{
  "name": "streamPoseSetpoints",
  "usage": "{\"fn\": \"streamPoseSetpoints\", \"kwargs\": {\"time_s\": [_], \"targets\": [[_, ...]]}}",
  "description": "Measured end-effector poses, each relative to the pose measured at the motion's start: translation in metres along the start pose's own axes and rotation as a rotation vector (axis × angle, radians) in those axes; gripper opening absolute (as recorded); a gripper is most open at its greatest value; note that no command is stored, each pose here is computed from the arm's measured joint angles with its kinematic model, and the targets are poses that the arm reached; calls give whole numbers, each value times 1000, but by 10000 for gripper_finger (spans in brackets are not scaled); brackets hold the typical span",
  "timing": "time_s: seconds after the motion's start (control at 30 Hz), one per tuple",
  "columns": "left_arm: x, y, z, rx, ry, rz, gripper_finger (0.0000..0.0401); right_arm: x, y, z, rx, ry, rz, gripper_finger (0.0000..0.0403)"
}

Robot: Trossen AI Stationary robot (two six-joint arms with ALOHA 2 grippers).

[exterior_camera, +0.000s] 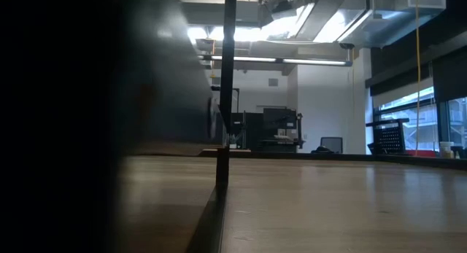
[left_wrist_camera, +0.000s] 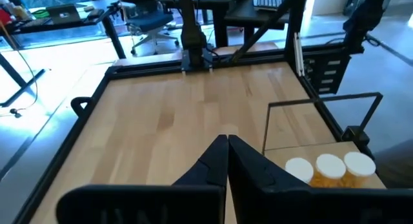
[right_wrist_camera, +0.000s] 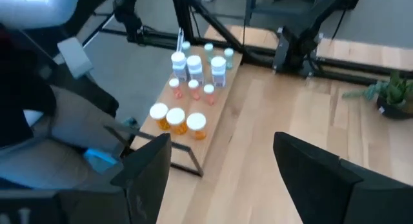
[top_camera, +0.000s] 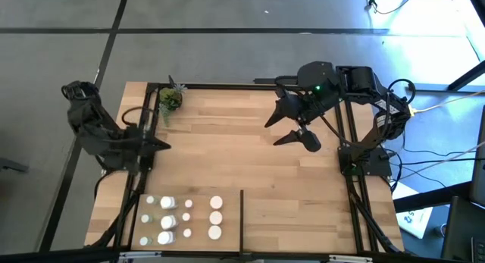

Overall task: Pick and place medicine bottles onto shelf by color
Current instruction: Return to Home Position

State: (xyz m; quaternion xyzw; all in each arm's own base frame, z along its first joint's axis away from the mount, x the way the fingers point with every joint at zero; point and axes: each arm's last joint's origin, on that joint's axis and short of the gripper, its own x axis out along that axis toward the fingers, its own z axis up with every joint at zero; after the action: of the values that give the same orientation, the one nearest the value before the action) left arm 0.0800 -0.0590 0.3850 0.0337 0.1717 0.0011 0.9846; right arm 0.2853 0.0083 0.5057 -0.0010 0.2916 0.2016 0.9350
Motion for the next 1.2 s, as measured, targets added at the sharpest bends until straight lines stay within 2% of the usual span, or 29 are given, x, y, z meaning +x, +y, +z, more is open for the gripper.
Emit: {"fn": "streamPoseSetpoints", "kwargs": {"time_s": [0.1, 0.37, 0.63, 0.73, 0.87, 1.0, 1.1, 1.13, 1.2], "targets": [[-4, 5, -1, -7, -7, -2, 1, 0, 0, 1, 4, -10, -1, 275], [-7, 9, -4, 6, 6, 2, 1, 1, 0, 1, 122, -11, -1, 275], [-7, 9, -5, 12, 11, 3, 1, 1, -1, 3, 121, -26, -4, 275], [-9, 11, -6, 10, 10, 3, 1, 1, -3, 3, 146, -24, -84, 266], [-13, 16, -7, 0, 0, 1, 1, 3, -1, 1, 114, 4, -181, 213], [-15, 20, -11, -6, -5, -1, 1, 2, 3, -4, 28, 68, -167, 120], [-16, 23, -17, -30, -23, -6, 1, -11, 7, -11, 11, 113, -152, 39], [-16, 23, -20, -41, -34, -10, 1, -16, 9, -12, 13, 108, -136, 20], [-17, 26, -26, -56, -49, -15, 1, -27, 14, -13, 7, 76, -98, 11]]}}
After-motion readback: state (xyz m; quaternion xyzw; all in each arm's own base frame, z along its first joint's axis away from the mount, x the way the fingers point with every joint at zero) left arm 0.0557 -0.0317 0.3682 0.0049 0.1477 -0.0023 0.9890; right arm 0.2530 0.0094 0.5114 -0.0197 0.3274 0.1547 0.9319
